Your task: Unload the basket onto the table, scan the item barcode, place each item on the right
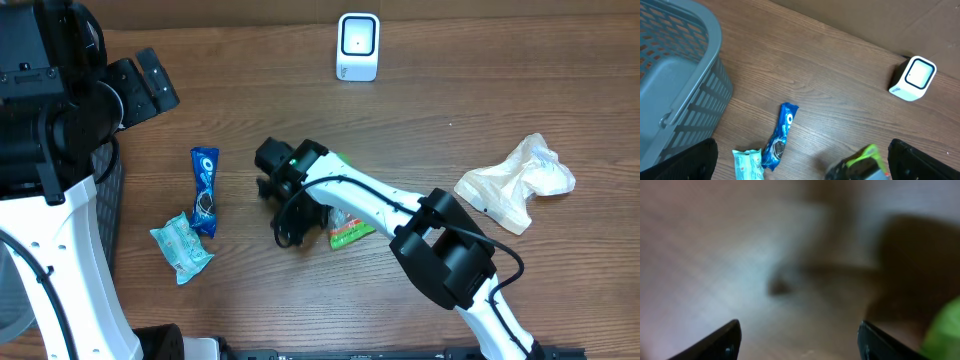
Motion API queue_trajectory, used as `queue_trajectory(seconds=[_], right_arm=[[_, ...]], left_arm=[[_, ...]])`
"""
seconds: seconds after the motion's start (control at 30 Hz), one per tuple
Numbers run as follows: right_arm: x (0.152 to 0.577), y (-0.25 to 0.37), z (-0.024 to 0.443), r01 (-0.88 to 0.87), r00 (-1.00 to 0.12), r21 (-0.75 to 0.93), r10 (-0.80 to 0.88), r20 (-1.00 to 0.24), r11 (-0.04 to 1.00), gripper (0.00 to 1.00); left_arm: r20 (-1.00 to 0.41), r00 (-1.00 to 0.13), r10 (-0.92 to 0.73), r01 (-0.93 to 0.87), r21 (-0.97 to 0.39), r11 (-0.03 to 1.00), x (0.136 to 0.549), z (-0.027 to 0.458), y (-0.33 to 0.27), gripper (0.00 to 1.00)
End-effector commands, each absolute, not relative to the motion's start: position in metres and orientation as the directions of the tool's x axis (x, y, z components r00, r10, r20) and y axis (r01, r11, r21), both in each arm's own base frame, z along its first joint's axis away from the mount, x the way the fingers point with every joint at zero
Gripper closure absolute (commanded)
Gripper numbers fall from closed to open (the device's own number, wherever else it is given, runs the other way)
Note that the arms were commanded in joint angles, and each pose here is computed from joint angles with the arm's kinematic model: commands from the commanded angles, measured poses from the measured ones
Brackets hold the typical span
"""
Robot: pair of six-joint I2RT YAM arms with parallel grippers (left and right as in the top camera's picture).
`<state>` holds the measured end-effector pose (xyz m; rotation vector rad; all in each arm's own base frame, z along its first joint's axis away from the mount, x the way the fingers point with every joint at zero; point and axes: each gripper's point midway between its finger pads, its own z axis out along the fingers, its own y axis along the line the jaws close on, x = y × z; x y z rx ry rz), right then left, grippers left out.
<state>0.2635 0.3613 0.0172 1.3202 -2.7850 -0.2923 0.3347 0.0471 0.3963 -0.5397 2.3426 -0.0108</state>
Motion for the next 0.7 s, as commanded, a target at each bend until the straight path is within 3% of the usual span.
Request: queue_trajectory(seconds=[0.0,0.2,0.33,0.5,0.67], right_arm=[[0.329,0.328,0.025,-0.573,-0.808,-0.044,-0.573,-0.14,0.819,0.24],[0.387,0.298,0.03,-0.33,-0.917,-0.003,-0.321,-0.236,0.944,0.23],[0.408,0.286,0.037,-0.257,-0.949,0.135,-0.223,-0.225,0.957,0.23],[0.423,0.291,0.097,-0.261,-0.954,0.376,-0.177,-0.243,0.889,0.2],[0.436,0.258,0.173,-0.279,-0.932,0.404,-0.143,-0.334,0.871,0.1]], left_arm=[[-0.652,-0.646,-0.397,-0.394,-0.161,0.905,0.337,0.395,0.049,0.0],[-0.652,-0.646,-0.397,-0.394,-0.161,0.905,0.337,0.395,0.049,0.0],[-0.652,-0.646,-0.397,-0.394,-0.161,0.905,0.337,0.395,0.049,0.0],[-0.652,-0.646,-0.397,-0.394,-0.161,0.905,0.337,0.395,0.049,0.0],[-0.652,-0.646,-0.397,-0.394,-0.161,0.905,0.337,0.395,0.049,0.01]])
